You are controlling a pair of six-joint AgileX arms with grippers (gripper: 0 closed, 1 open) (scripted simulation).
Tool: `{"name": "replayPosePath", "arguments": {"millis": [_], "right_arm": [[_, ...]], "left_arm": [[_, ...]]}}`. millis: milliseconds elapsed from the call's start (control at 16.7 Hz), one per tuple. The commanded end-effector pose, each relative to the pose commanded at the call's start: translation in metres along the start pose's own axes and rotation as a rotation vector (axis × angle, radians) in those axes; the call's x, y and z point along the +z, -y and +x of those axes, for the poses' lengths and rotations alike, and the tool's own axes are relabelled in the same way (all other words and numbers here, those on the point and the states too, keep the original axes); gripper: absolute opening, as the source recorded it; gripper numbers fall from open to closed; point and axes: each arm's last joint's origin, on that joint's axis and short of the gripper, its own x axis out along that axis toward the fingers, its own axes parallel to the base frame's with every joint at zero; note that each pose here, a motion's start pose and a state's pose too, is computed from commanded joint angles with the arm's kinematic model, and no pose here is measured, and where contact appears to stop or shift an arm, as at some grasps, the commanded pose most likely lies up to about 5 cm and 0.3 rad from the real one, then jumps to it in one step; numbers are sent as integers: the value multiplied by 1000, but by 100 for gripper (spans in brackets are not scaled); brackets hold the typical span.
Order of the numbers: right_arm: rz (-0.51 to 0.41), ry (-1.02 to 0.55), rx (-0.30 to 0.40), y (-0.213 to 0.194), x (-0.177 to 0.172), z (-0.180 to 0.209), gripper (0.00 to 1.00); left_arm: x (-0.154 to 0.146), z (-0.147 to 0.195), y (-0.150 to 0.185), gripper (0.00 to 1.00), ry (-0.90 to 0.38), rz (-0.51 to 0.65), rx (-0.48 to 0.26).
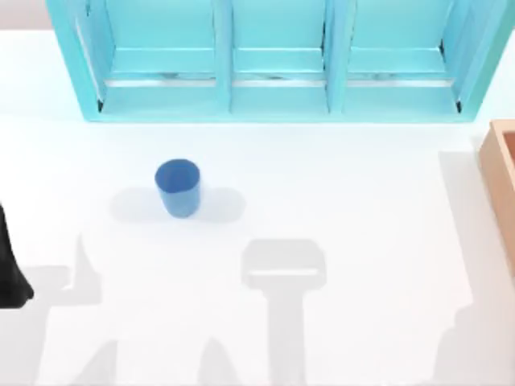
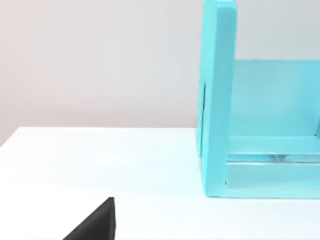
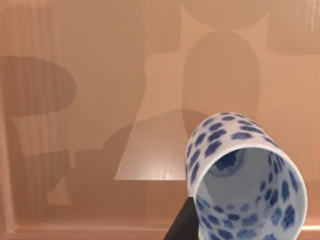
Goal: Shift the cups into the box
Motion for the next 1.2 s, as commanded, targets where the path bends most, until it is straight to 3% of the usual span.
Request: {"name": "replayPosePath", "arguments": {"millis": [240,300,900,1200], "right_arm": [[0,0,0,0,0,0,98],[0,0,0,0,0,0,100],[0,-1,1,1,1,-4,100],[6,-6,2,3,14,-56,100]], "left_arm": [[0,0,0,100,0,0,0],[0,0,0,100,0,0,0],[0,0,0,100,0,0,0],[0,0,0,100,0,0,0]]}}
